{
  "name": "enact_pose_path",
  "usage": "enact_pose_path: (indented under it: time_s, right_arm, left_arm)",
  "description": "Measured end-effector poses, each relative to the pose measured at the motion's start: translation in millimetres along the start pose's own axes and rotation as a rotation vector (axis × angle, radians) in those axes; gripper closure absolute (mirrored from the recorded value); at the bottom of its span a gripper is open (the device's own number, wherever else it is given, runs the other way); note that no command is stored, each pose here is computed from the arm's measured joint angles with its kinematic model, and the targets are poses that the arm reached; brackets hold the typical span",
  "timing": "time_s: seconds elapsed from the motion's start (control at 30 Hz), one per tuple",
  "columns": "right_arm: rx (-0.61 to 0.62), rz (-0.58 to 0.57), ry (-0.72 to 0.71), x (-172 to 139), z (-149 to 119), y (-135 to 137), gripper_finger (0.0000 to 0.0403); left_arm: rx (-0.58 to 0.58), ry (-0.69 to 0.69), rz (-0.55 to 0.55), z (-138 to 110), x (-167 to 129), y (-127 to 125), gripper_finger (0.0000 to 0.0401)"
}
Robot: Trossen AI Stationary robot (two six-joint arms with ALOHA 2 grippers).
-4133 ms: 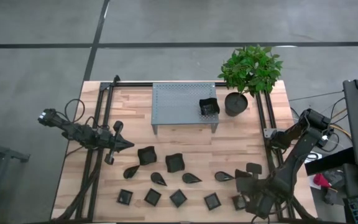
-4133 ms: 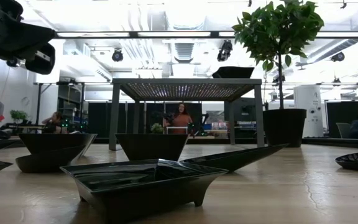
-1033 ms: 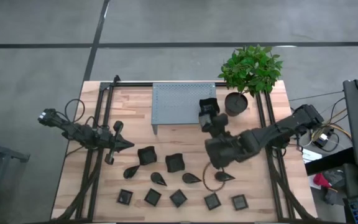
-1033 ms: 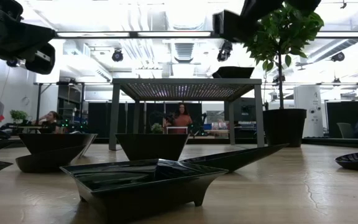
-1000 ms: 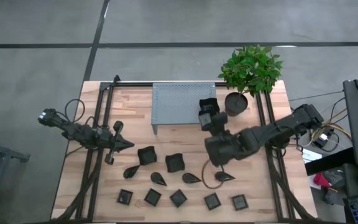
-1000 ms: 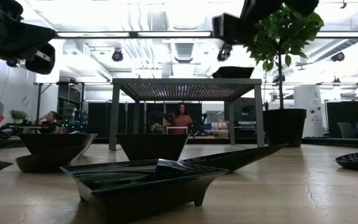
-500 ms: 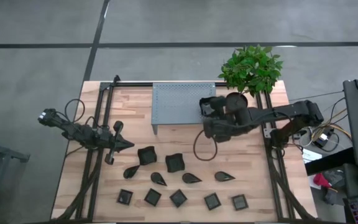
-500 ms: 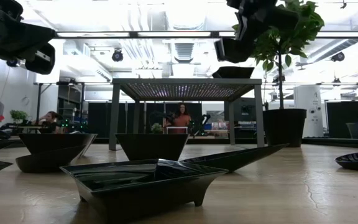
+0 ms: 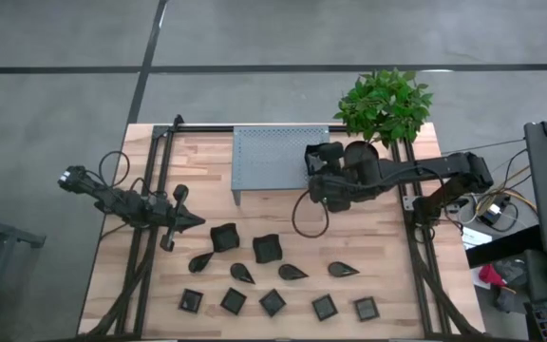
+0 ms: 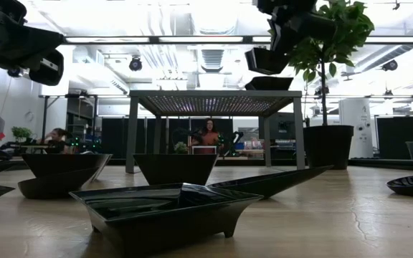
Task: Pick & Place Mini shaped plates
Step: Stack the black distorted square plate on top of the black distorted square plate on the shelf, then stack the black distorted square plate on top of the black distorted square plates on the shelf
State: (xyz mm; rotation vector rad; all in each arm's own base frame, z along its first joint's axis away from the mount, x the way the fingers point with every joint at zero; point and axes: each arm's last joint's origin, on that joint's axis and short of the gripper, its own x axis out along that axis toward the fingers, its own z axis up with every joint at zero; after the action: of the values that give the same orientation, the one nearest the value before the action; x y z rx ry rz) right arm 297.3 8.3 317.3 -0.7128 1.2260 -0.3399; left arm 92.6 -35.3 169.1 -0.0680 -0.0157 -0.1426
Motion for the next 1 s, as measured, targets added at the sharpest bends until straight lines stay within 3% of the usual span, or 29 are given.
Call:
enact_pose_path:
  time_s: [0.33,1.0]
  right_arm:
    - [0.028,-0.006,0.022,5.9,-2.9,-7.0,0.0388]
    - [0.065,-0.015,0.023,7.0,-2.9,-8.0,0.0300]
  left_arm:
    - [0.000,0.000,0.001,0.0,0.0,0.0,0.0401]
    - [0.000,0.000,0.000,0.0,0.0,0.0,0.0401]
